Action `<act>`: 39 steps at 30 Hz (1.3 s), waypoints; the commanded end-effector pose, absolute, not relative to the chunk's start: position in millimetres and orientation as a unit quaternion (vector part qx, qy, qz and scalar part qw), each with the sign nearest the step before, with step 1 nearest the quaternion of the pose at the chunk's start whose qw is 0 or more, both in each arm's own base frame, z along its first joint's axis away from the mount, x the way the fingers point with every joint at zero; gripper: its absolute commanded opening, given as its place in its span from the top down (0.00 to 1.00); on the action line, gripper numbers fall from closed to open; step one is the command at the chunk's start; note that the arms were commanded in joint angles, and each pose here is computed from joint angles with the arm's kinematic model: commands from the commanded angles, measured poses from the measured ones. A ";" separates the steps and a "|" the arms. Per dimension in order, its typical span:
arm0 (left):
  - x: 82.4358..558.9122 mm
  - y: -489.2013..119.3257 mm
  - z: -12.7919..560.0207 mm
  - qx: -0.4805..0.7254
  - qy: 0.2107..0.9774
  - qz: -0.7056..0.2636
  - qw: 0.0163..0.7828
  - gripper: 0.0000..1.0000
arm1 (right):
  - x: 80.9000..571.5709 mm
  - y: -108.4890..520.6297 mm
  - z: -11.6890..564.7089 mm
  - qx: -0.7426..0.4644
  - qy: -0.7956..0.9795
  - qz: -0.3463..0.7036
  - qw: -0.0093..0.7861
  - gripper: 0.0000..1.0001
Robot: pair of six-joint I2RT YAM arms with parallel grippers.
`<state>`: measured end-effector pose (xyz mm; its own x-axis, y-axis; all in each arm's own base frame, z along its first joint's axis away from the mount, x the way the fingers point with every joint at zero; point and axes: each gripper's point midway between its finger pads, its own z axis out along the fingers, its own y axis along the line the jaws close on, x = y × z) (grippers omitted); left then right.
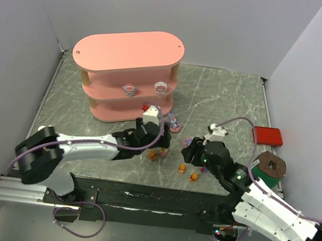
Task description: Place and organize the plastic toys onto the shelf
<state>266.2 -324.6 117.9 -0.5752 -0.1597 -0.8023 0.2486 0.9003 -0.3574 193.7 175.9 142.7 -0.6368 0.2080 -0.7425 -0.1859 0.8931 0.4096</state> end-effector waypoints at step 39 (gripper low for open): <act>269.7 -294.8 123.4 -0.002 0.854 -0.284 0.435 0.08 | 222.9 278.7 59.8 -0.067 0.918 0.231 0.316 0.91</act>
